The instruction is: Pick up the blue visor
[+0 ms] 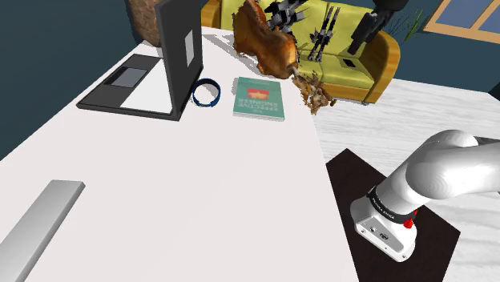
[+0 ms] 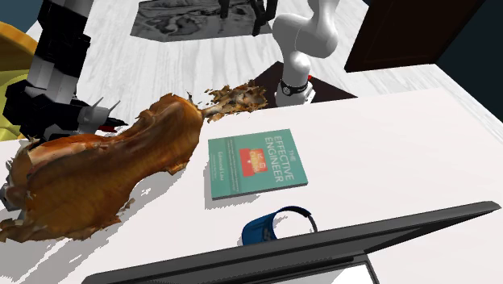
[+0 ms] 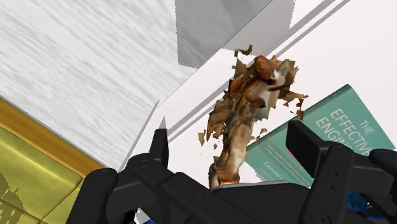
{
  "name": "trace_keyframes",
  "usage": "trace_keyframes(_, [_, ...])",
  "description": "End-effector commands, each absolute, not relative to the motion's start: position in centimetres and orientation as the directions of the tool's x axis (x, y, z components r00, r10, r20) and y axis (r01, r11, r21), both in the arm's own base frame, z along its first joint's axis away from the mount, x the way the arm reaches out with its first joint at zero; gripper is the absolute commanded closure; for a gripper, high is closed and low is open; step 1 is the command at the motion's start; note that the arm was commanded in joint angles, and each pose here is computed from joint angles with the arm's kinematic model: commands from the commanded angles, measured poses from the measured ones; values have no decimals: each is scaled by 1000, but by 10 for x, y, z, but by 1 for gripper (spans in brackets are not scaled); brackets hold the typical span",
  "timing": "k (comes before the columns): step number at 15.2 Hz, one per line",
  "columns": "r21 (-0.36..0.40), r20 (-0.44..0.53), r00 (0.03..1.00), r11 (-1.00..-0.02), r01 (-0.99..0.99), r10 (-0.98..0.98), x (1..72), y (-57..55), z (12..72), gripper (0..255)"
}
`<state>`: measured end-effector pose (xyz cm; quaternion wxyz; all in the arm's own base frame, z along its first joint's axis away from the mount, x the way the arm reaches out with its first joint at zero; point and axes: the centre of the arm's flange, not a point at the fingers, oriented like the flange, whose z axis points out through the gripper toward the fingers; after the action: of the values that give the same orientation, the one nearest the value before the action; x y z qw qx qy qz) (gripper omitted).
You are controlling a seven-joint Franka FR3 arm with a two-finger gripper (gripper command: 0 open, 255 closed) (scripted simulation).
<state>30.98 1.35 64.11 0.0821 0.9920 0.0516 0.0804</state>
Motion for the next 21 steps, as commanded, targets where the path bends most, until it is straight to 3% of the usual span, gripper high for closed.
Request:
trace_keyframes(1, [171, 151, 982, -981, 89, 116, 310, 14, 641, 0])
trace_keyframes(21, [162, 212, 957, -959, -234, -198, 438, 234, 554, 0])
